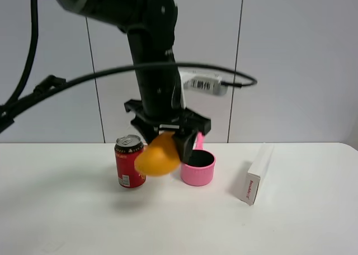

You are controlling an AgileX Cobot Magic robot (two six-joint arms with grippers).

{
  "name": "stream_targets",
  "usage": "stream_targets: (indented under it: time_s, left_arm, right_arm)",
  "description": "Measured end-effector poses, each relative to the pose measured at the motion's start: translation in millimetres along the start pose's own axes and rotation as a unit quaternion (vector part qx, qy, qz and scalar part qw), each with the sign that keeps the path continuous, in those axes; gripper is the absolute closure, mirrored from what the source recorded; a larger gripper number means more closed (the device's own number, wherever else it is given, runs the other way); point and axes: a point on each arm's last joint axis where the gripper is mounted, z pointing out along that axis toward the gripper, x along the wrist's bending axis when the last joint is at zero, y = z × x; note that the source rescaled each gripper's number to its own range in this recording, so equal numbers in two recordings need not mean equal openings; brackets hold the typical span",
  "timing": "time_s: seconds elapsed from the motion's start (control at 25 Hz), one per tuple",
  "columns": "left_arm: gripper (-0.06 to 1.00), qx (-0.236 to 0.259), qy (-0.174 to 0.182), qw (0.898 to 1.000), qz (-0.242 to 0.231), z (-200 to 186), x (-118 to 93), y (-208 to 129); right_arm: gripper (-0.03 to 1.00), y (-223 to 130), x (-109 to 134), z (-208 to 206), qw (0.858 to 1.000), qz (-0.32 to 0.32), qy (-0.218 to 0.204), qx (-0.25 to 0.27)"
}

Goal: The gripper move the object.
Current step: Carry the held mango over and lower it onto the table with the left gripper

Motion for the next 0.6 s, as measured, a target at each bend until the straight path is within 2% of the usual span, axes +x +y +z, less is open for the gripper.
stream_targets:
  time_s: [0.16,0.28,0.4,0.6]
  left_arm:
    - [0.94,-0.063,0.038,0.997,0.033,-56.8,5.4,27.3]
    - [0.94,-0.134,0.079,0.986,0.061,-98.2,19.2,44.1]
    - [0.94,-0.166,0.108,0.977,0.075,-121.5,43.8,49.7]
    - [0.94,-0.183,0.145,0.97,0.062,-131.6,98.5,49.0]
  right_arm:
    - [-0.03,0.0,0.0,0.0,1.0,0.0,0.0,0.0]
    - [-0.03,0.0,0.0,0.0,1.0,0.0,0.0,0.0]
    - [-0.03,0.0,0.0,0.0,1.0,0.0,0.0,0.0]
    - [-0.03,0.0,0.0,0.0,1.0,0.0,0.0,0.0]
